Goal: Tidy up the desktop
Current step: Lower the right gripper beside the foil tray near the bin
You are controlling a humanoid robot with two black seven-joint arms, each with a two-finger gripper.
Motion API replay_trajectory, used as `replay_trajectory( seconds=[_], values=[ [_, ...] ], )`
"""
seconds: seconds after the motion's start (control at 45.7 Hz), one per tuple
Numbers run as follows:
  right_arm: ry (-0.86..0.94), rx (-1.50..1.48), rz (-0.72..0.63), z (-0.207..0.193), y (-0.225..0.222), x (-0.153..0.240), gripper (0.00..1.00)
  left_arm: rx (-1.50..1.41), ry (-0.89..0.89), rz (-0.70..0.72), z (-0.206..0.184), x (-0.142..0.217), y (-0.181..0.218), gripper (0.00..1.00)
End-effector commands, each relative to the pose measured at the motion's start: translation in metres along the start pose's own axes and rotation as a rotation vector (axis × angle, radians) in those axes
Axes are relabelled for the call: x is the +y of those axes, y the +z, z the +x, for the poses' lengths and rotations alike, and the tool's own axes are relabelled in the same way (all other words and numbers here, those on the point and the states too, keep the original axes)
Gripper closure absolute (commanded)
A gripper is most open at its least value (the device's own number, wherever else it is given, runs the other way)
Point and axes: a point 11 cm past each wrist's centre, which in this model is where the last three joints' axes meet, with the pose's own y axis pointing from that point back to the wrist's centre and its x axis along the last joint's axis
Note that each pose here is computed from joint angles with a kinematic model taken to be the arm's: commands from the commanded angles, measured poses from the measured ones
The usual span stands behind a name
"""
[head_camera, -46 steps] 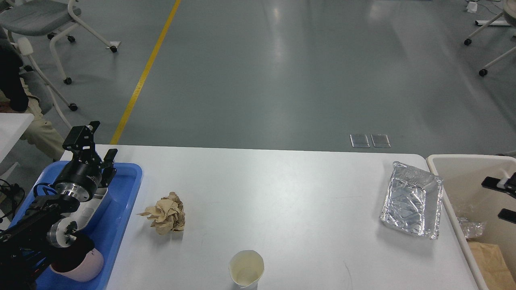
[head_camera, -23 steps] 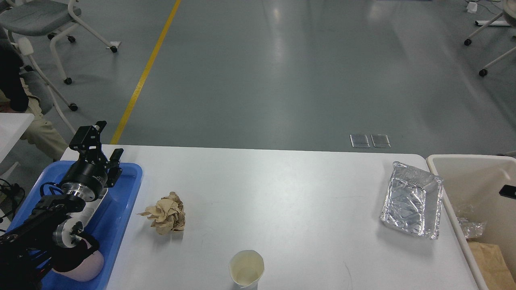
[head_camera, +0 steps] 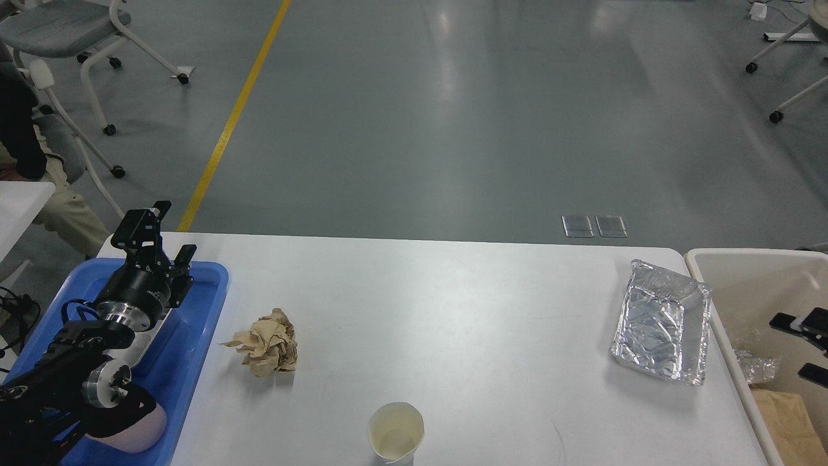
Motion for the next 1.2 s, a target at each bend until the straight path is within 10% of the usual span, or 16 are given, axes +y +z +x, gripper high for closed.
replay_trajectory(
  seconds=[0.0,1.181],
  values=[
    [-0.004,-0.034,-0.016,-0.010,0.018,-0.015,0.00,-0.004,0.005,0.003,0.003,0.002,-0.001,0.04],
    [0.079,-0.698,-0.078,-0.128,0.013,-0.144,0.00,-0.055,0.006,0.000,0.008,0.003,0.002,0.04]
  ],
)
